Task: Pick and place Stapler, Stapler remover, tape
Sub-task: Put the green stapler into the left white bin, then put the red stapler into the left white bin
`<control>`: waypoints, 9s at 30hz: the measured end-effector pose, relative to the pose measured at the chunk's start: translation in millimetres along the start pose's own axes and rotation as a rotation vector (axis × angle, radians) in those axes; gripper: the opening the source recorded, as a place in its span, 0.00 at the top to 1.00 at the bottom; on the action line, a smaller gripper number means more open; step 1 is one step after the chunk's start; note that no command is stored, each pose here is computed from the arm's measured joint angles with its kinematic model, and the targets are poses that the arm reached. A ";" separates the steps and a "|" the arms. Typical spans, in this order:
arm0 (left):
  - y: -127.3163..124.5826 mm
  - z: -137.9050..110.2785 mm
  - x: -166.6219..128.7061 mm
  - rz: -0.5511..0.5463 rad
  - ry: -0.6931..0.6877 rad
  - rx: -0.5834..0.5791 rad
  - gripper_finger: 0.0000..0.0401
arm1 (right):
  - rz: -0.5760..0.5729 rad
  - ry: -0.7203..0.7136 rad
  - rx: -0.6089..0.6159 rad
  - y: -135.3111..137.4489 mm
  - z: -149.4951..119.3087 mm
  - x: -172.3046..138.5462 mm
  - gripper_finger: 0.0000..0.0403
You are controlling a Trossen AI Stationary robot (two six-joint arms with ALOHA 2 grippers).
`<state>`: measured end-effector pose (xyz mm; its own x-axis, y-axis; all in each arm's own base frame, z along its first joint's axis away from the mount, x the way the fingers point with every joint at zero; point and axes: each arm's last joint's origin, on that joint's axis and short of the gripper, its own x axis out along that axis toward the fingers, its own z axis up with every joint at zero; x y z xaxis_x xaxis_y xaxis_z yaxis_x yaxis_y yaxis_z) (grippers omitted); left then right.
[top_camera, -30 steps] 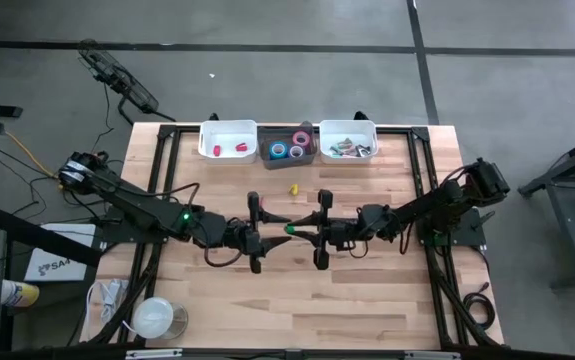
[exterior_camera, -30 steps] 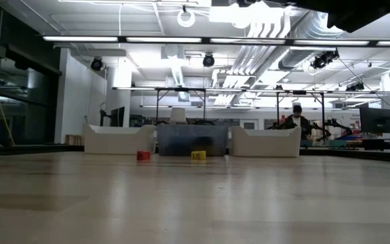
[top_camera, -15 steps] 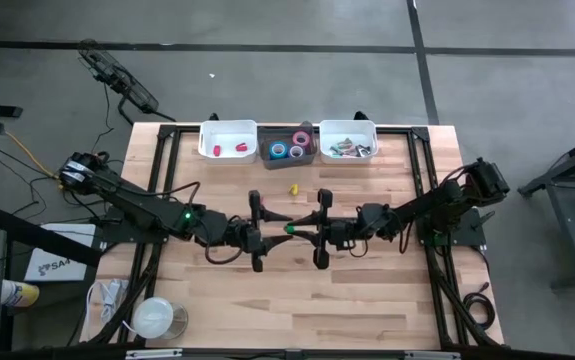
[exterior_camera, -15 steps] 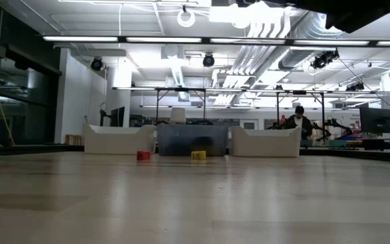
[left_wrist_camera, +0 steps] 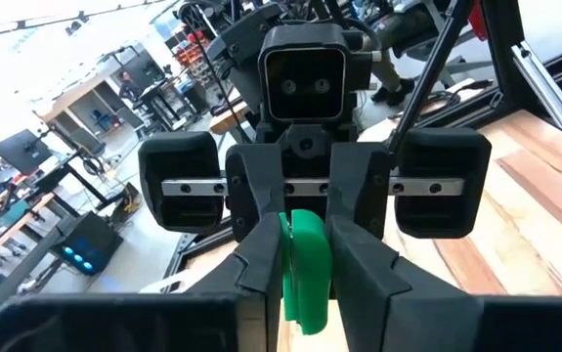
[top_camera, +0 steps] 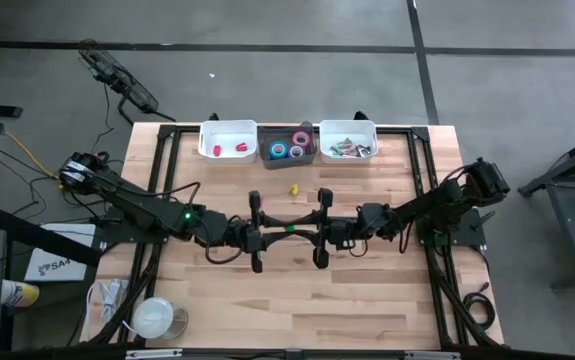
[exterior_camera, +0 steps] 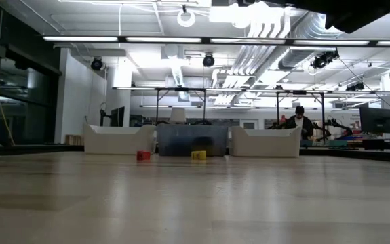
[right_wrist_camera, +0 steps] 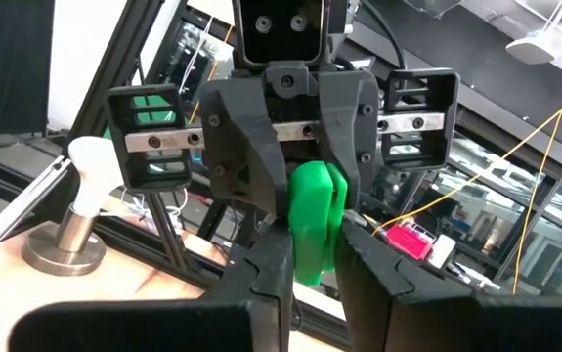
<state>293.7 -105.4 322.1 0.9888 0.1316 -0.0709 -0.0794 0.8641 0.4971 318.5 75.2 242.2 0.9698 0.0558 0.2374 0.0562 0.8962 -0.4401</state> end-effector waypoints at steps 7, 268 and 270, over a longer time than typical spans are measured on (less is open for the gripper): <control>-0.2 -0.4 0.0 -0.002 0.003 0.009 0.82 | 0.001 0.001 0.004 0.1 -0.1 0.0 0.87; 71.5 -209.7 53.3 -0.525 1.164 0.424 0.84 | -0.070 0.684 0.337 38.2 -46.9 -26.6 0.58; 80.2 -201.4 48.9 -0.434 1.208 0.398 0.84 | -0.070 0.684 0.337 38.2 -46.8 -26.5 0.58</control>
<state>310.2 68.2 184.3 0.1783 0.4067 -0.8960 0.4556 0.7730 0.4415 306.0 87.3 178.5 0.9037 -0.1930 -0.3822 0.1543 0.9795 -0.1297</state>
